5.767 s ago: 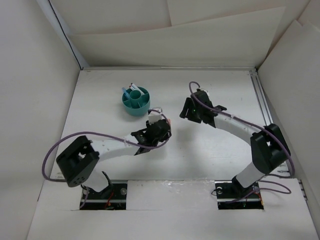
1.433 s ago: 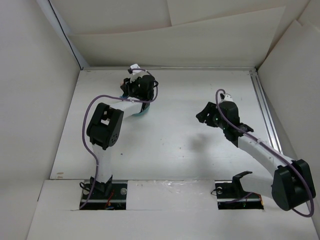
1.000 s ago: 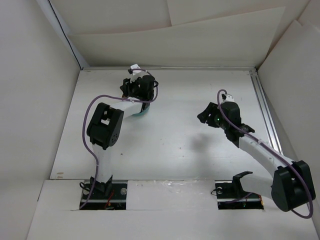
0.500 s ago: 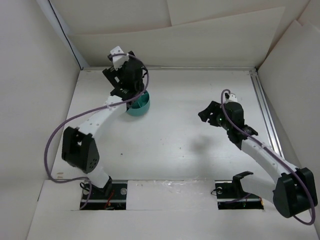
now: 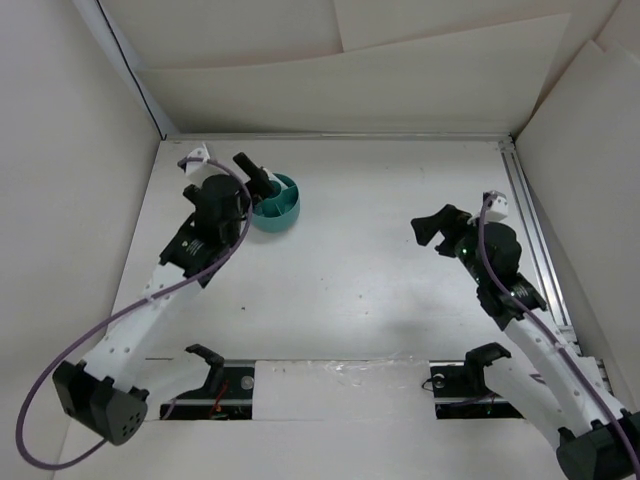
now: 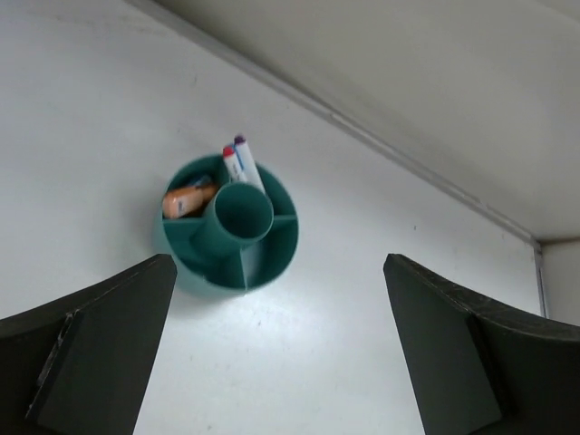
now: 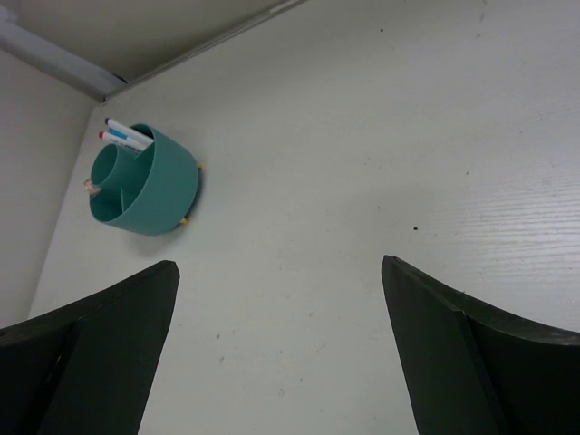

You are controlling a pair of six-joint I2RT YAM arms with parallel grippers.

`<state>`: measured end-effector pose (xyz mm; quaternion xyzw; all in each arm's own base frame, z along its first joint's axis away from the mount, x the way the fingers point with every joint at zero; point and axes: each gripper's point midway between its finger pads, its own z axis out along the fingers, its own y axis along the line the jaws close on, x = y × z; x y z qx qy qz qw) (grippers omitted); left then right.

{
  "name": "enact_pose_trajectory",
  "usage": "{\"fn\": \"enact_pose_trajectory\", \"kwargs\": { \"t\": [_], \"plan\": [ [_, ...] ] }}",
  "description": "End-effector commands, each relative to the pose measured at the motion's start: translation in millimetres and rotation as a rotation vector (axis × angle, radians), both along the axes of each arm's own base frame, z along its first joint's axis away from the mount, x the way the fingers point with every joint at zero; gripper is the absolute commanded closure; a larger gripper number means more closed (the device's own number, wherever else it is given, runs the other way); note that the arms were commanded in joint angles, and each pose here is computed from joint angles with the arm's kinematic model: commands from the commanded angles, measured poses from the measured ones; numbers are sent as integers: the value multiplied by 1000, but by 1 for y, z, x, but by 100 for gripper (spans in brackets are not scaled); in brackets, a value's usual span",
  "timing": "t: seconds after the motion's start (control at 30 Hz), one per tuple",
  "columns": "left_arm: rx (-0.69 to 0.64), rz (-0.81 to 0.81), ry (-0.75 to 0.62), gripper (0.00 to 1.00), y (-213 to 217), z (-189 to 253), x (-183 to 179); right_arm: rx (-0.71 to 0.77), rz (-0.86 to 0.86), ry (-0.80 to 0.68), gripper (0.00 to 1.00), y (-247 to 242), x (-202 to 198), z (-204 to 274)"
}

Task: Sort the stationery into containers
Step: Reset both arms

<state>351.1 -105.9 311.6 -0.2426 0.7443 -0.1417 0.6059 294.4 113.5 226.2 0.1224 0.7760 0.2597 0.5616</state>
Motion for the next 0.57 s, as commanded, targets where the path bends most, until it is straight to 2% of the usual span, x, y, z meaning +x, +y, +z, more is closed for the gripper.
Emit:
{"fn": "enact_pose_trajectory", "kwargs": {
  "t": [0.0,0.13,0.27,0.47,0.53],
  "plan": [
    [-50,-88,-1,0,-1,4,-34,-2,-17,-22,0,-7,-8,11],
    [-99,-149,-96,0,11,27,-77,-7,-44,-26,0,-16,-21,18],
    [-141,-167,-129,0,17,29,-99,-1,-44,-49,0,-19,-32,30],
    [-168,-241,-190,0,11,25,-113,23,-55,-95,0,-24,-45,47],
    [-170,-228,-200,0,14,27,-114,11,-64,-68,0,-27,-48,43]
  ]
}}
